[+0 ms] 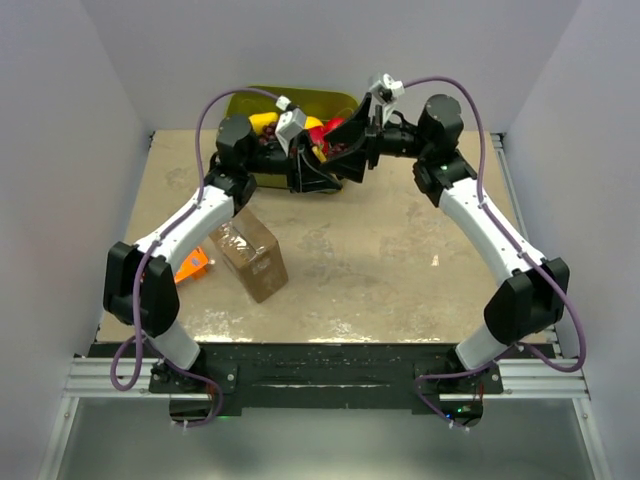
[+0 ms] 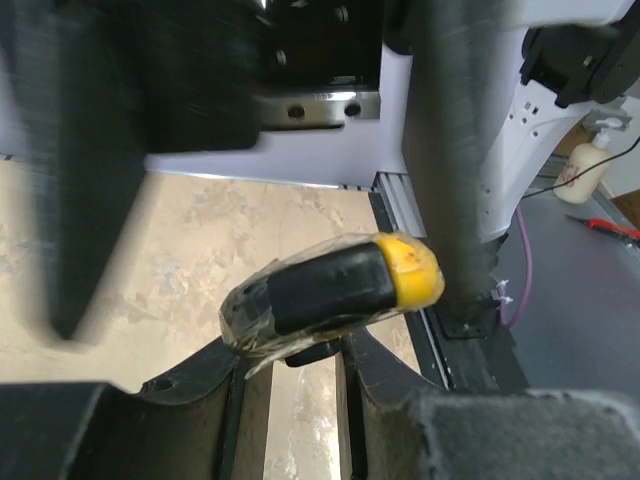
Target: Unpack the express box
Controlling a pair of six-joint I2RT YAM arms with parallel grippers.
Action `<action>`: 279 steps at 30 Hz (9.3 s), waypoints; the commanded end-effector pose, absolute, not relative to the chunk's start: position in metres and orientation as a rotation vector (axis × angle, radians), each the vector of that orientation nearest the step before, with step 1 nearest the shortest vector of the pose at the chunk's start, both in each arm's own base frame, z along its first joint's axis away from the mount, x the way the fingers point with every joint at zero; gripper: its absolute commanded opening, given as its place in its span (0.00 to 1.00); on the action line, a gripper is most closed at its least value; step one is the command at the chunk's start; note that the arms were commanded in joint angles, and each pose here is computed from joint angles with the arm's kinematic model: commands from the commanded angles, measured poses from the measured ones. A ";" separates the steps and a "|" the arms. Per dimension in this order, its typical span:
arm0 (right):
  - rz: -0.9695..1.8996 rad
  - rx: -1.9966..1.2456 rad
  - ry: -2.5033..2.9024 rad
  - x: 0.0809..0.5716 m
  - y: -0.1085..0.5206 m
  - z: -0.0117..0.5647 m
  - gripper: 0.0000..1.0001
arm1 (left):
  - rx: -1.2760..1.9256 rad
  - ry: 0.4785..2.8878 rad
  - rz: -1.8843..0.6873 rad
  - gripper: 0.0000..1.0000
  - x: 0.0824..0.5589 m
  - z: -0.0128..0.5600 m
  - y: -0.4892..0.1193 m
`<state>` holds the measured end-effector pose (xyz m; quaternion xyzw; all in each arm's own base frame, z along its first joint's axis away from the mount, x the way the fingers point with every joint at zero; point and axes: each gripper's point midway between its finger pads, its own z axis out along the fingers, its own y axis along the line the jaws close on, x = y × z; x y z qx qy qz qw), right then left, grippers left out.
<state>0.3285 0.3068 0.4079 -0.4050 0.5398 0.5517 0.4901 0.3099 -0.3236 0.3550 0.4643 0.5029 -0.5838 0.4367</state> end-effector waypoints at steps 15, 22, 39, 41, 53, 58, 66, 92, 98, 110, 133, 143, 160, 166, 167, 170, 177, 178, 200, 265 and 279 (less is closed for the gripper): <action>0.743 -0.785 1.593 0.372 0.251 0.413 0.93 | 1.057 1.573 -0.677 0.00 0.398 0.295 -0.282; 0.659 -0.943 1.520 0.344 0.286 0.389 0.83 | 1.048 1.574 -0.711 0.00 0.390 0.296 -0.284; 0.669 -0.859 1.467 0.366 0.300 0.394 0.57 | 1.064 1.557 -0.739 0.00 0.379 0.299 -0.286; 0.695 -0.885 1.457 0.362 0.304 0.393 0.56 | 1.064 1.558 -0.739 0.00 0.379 0.299 -0.286; 0.693 -0.901 1.473 0.366 0.312 0.379 0.51 | 1.104 1.510 -0.851 0.00 0.362 0.306 -0.296; 0.672 -0.857 1.480 0.376 0.312 0.380 0.41 | 1.114 1.509 -0.882 0.00 0.357 0.304 -0.297; 0.728 -0.901 1.483 0.373 0.322 0.369 0.08 | 1.111 1.509 -0.887 0.00 0.357 0.304 -0.298; 1.158 -0.917 1.434 0.337 0.294 0.403 0.00 | 1.053 1.433 -1.328 0.62 0.314 0.304 -0.303; 1.201 -0.941 1.440 0.331 0.296 0.400 0.00 | 1.083 1.346 -1.402 0.54 0.311 0.311 -0.309; 1.195 -0.935 1.440 0.335 0.297 0.403 0.00 | 1.095 1.339 -1.455 0.26 0.313 0.303 -0.306; 1.119 -1.349 1.354 0.290 0.304 0.367 0.85 | 1.405 1.295 -1.042 0.00 0.312 0.292 -0.284; 1.139 -1.306 1.373 0.302 0.322 0.363 0.51 | 1.423 1.267 -1.016 0.00 0.307 0.299 -0.287; 1.144 -1.195 1.395 0.317 0.306 0.380 0.00 | 1.341 1.353 -1.044 0.26 0.304 0.291 -0.287; 1.155 -1.187 1.401 0.315 0.303 0.378 0.00 | 1.315 1.353 -1.091 0.15 0.304 0.297 -0.288; 1.153 -1.186 1.400 0.315 0.303 0.379 0.00 | 1.305 1.357 -1.099 0.11 0.305 0.298 -0.287; 1.155 -1.186 1.411 0.314 0.300 0.375 0.00 | 1.285 1.367 -1.149 0.00 0.305 0.297 -0.286; 1.206 -1.283 1.414 0.299 0.294 0.362 0.60 | 1.309 1.363 -1.095 0.00 0.314 0.292 -0.286; 1.196 -1.290 1.404 0.300 0.294 0.362 0.61 | 1.308 1.364 -1.091 0.00 0.316 0.293 -0.286; 1.210 -1.243 1.374 0.321 0.321 0.372 0.00 | 1.314 1.411 -0.990 0.25 0.325 0.287 -0.288; 1.118 -1.471 1.412 0.311 0.321 0.345 0.00 | 1.266 1.423 -1.081 0.18 0.328 0.287 -0.293; 0.789 -0.776 1.772 0.391 0.264 0.345 0.00 | 0.776 1.659 -0.217 0.60 0.454 0.368 -0.110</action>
